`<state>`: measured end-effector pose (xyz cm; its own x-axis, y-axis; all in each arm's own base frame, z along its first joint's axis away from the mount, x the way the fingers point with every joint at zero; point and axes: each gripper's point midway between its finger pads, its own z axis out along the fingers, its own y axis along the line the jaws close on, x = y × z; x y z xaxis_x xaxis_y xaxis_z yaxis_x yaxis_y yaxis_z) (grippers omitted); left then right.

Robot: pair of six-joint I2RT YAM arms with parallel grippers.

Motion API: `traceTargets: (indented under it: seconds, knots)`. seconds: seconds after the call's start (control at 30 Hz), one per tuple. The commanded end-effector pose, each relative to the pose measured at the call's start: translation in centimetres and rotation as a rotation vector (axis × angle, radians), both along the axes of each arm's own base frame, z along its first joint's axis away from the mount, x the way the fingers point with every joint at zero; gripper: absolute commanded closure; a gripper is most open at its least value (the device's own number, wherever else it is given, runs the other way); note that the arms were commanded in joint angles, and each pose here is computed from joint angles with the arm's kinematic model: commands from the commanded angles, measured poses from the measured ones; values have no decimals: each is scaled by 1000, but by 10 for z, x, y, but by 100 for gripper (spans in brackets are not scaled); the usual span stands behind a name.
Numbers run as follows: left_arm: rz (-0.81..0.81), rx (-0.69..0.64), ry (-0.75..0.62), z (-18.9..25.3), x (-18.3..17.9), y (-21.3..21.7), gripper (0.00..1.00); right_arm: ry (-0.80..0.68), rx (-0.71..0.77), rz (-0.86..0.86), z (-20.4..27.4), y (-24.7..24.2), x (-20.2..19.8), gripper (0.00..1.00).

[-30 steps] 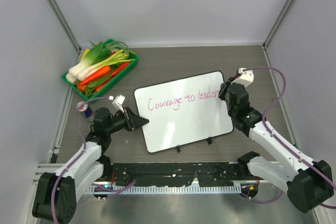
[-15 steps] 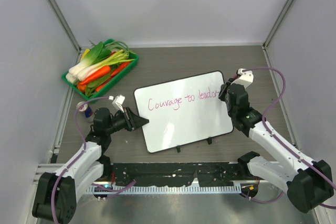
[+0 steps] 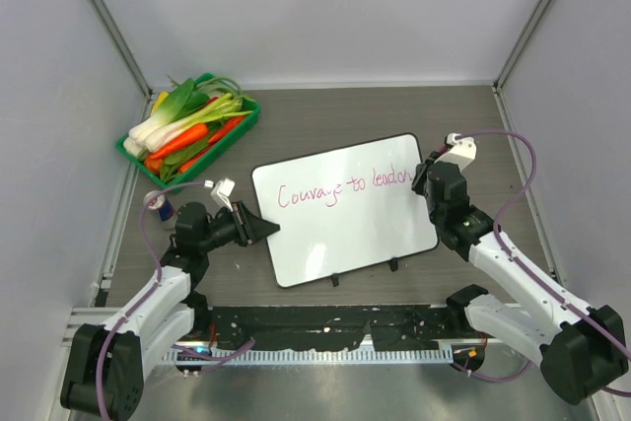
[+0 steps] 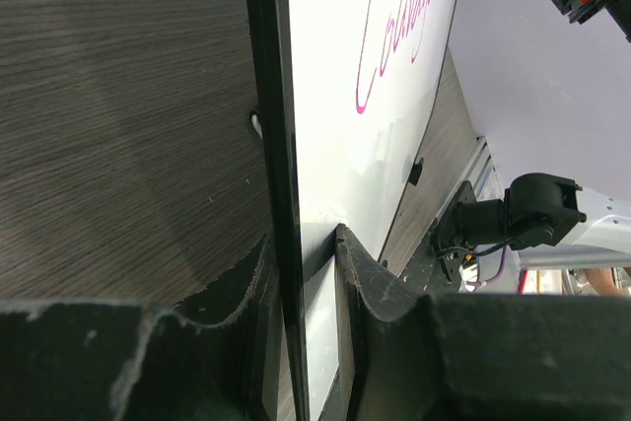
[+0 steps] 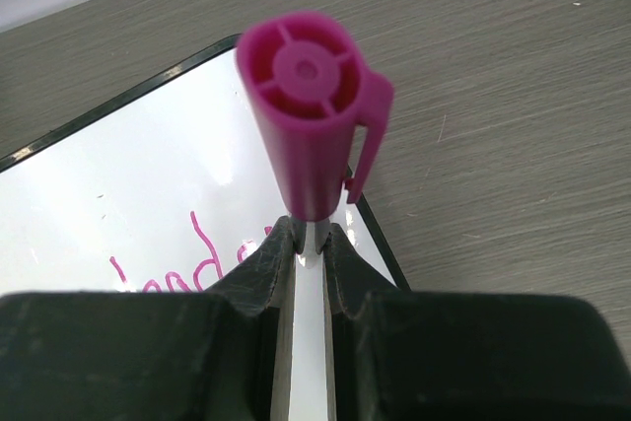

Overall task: Write a sentence on the whiteboard
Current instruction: Write on the whiteboard at the whiteboard stand.

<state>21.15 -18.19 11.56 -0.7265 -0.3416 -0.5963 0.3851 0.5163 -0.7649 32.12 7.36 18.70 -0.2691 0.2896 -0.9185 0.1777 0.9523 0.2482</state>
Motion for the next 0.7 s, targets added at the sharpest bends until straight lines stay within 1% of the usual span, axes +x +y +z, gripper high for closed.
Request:
traceTargets:
  seconds: [0.0, 0.2, 0.37, 0.67]
  knots:
    - [15, 29, -57, 2, 6, 3, 100, 19, 5, -8, -7, -3, -6, 99]
    - [15, 30, -56, 1, 6, 3, 100, 11, 10, -6, -4, -4, -7, 99]
    - [15, 29, -57, 2, 6, 3, 100, -18, 22, -7, 10, -3, -5, 99]
    - [19, 31, -58, 2, 6, 4, 100, -160, 84, -3, 57, -9, -18, 99]
